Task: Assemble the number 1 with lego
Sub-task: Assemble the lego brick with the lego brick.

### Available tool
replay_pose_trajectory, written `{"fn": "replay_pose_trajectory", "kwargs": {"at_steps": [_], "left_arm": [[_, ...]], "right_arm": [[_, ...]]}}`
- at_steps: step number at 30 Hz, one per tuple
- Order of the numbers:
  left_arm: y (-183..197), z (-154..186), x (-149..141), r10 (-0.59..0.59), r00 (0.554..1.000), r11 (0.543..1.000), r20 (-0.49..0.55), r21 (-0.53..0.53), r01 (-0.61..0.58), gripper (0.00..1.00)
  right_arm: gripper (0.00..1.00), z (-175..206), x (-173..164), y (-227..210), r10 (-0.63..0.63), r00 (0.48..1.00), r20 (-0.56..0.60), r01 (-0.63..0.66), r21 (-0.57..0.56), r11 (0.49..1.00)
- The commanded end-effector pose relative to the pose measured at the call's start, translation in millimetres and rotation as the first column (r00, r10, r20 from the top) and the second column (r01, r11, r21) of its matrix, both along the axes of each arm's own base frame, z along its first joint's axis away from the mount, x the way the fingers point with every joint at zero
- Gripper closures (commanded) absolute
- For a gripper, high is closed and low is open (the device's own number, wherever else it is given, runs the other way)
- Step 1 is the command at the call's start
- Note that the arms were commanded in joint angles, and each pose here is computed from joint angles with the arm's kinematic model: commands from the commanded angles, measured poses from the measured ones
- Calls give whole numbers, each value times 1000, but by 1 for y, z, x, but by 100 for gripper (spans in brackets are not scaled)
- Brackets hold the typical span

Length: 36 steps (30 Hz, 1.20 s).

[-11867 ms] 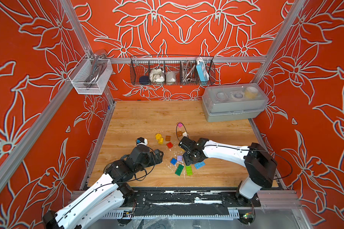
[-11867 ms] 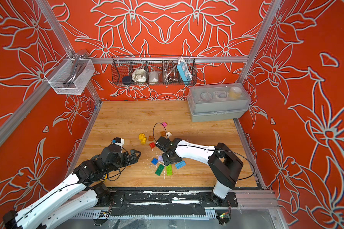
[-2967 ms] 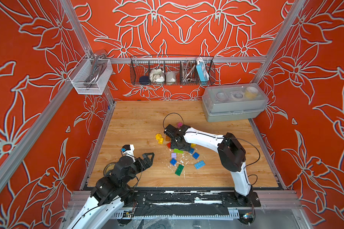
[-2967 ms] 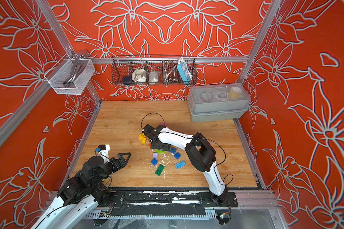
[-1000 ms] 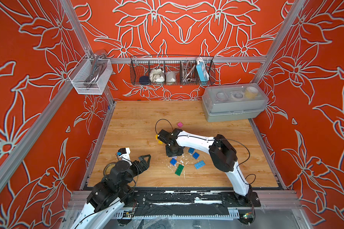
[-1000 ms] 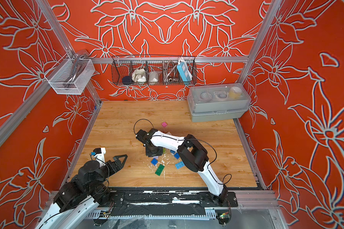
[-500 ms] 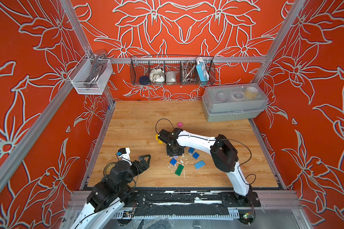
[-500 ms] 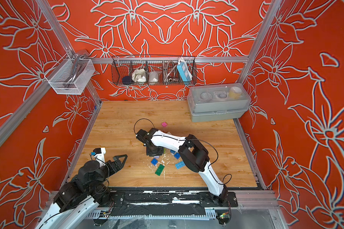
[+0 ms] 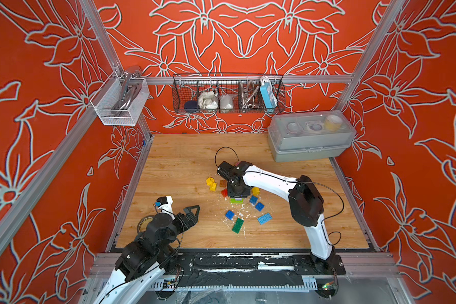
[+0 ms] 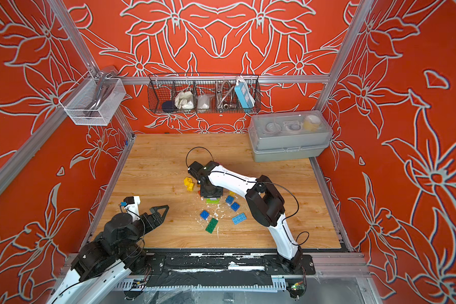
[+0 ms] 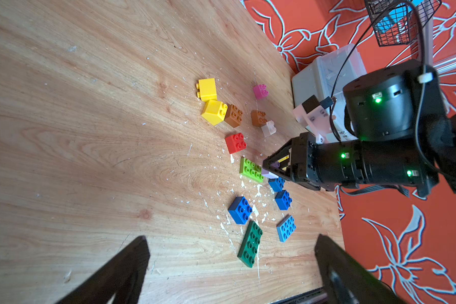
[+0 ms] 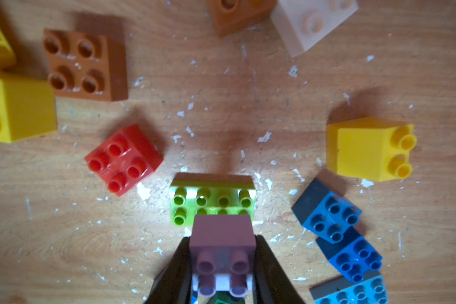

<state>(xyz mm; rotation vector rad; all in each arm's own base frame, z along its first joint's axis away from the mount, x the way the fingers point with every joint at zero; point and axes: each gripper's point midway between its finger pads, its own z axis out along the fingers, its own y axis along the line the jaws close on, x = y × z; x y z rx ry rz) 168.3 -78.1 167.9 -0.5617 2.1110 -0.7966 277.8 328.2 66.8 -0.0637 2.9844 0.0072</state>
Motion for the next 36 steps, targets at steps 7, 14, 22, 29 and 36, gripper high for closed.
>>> {"fn": "replay_pose_trajectory", "kwargs": {"at_steps": [7,14,22,29,36], "left_arm": [[1,-1,4,15,1000,1000,5,7,-15,2],[1,-1,4,15,1000,1000,8,6,-15,2],[1,0,5,14,1000,1000,11,7,-14,2],[1,0,5,14,1000,1000,10,6,-14,2],[1,0,5,14,1000,1000,11,6,-14,2]], "right_arm": [[78,2,9,0,-10,1000,8,10,-1,1000],[80,-8,8,6,-17,1000,-8,18,15,1000],[83,-17,6,11,-19,1000,-17,19,5,1000],[84,-24,4,12,-24,999,-22,24,-3,1000],[84,-30,0,14,-26,999,-31,26,-10,1000]]}}
